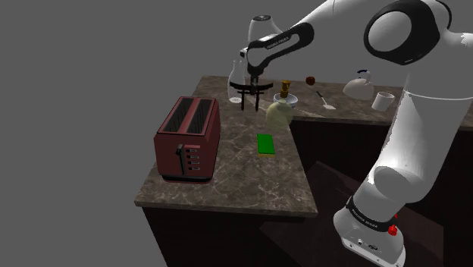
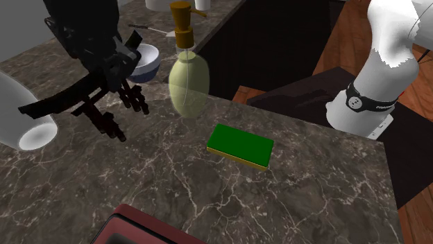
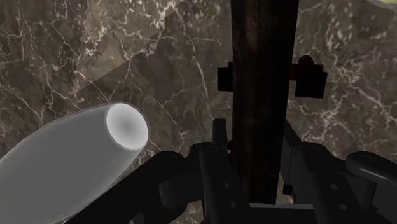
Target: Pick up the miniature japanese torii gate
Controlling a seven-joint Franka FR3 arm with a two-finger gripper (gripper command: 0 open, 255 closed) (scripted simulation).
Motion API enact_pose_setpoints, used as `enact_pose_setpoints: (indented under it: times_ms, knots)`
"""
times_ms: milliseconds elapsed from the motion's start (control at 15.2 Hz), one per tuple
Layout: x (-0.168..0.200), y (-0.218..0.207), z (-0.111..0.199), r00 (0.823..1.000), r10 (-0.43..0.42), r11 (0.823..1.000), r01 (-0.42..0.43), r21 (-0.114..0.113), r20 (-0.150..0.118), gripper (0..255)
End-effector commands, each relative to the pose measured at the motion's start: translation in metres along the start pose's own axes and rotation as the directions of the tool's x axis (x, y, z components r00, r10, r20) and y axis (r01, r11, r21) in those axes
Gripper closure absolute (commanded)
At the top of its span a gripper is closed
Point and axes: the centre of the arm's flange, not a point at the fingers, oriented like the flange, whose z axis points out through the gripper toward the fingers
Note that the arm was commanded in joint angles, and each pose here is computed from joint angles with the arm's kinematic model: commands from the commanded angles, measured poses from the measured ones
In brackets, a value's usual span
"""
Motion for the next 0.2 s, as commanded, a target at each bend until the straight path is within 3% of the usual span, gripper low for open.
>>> enact_pose_setpoints:
  times_ms: [0, 132]
  knots:
    - [0.0004, 0.0029, -0.0099, 1.0, 0.0, 1.0, 0.0, 0.0, 0.0, 255]
    - [0.0003, 0.0032, -0.0107, 1.0, 0.0, 1.0, 0.0, 0.0, 0.0, 255]
